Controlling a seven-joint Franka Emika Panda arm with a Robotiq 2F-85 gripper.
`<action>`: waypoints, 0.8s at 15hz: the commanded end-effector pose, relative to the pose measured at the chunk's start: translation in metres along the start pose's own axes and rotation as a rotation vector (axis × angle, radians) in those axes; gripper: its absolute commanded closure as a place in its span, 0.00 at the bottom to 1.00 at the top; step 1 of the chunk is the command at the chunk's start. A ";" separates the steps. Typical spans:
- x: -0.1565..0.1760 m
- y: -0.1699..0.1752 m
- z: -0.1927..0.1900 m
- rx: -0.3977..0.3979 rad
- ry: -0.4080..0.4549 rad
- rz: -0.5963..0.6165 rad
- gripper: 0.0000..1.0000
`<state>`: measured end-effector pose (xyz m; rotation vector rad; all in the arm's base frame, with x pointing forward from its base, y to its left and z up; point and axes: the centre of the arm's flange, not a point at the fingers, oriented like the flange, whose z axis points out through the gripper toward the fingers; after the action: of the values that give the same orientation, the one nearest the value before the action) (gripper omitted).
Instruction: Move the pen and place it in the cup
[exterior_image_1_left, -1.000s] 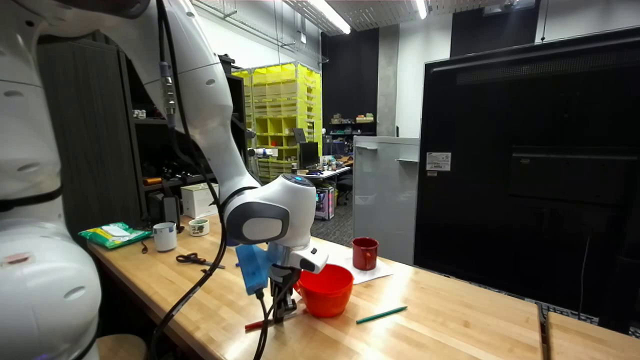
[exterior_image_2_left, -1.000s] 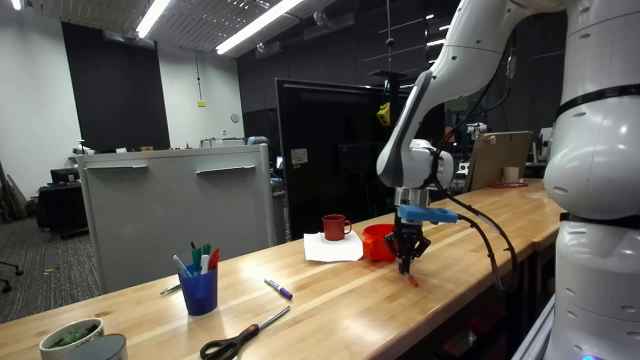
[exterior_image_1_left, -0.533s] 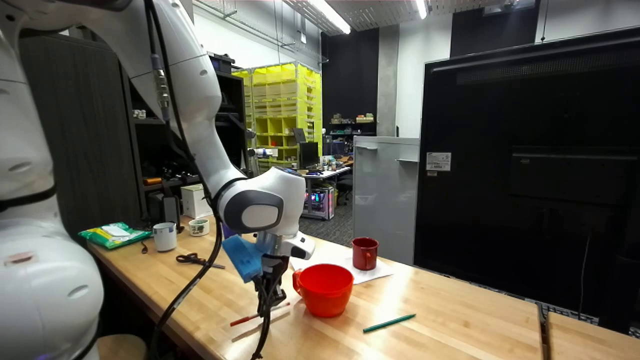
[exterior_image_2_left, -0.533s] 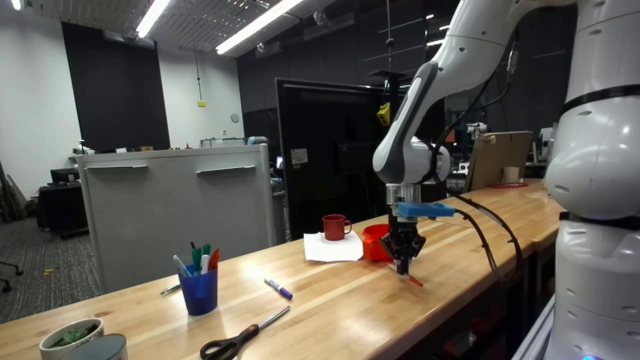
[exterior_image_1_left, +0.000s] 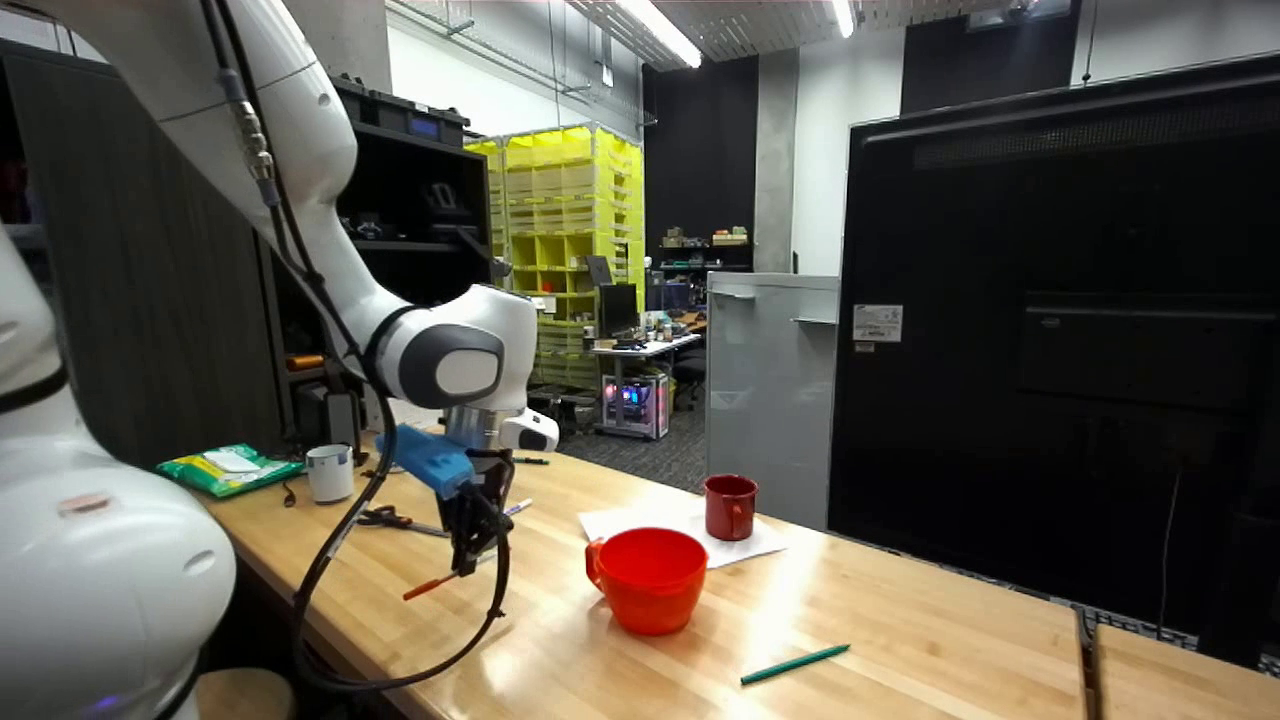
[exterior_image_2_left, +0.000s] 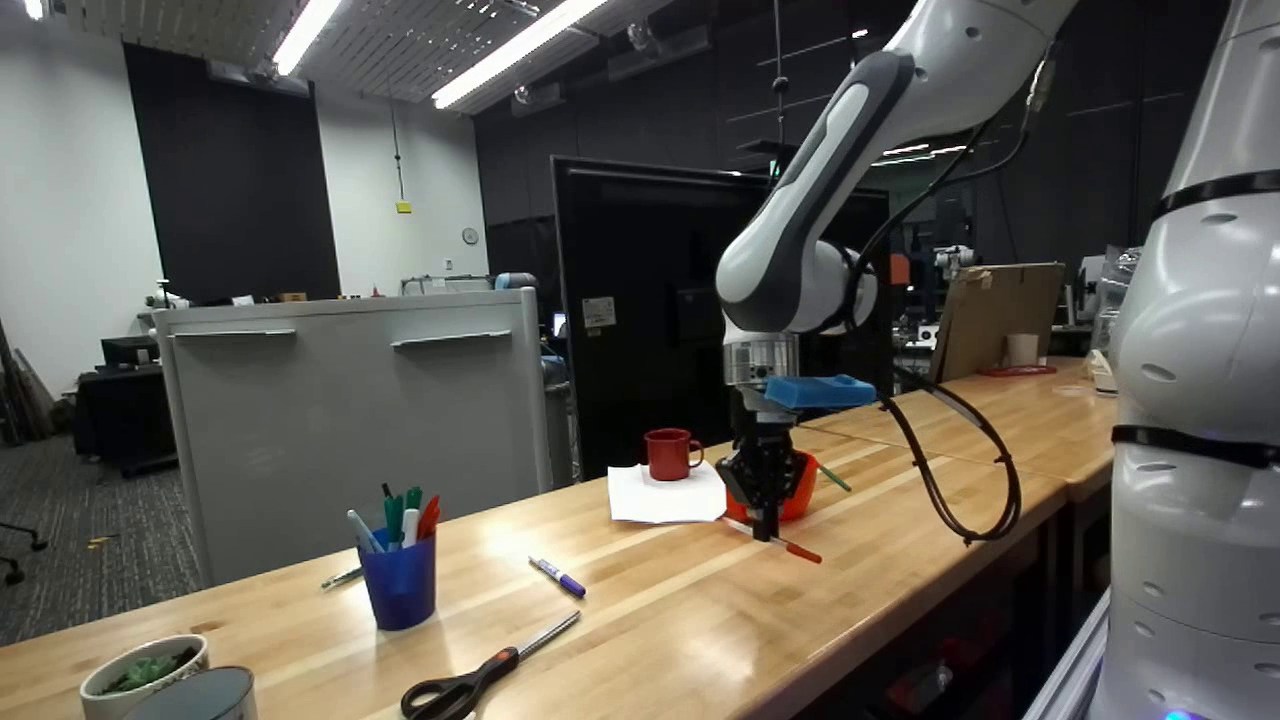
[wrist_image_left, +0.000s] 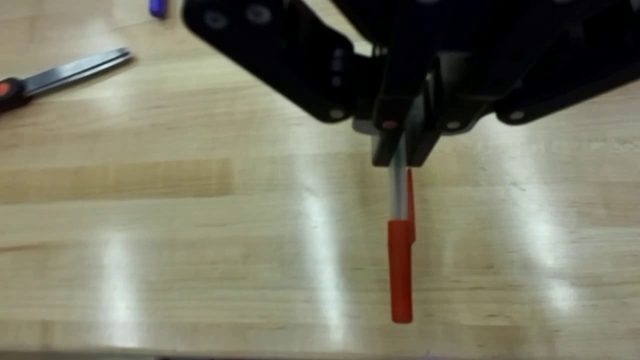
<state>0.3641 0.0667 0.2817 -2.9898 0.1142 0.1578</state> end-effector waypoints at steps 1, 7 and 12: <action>-0.048 -0.057 -0.015 -0.009 0.003 -0.129 0.98; -0.079 -0.163 -0.028 -0.072 0.035 -0.314 0.98; -0.089 -0.228 -0.034 -0.088 0.156 -0.339 0.98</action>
<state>0.2953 0.2612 0.3510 -3.0218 -0.4010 -0.0283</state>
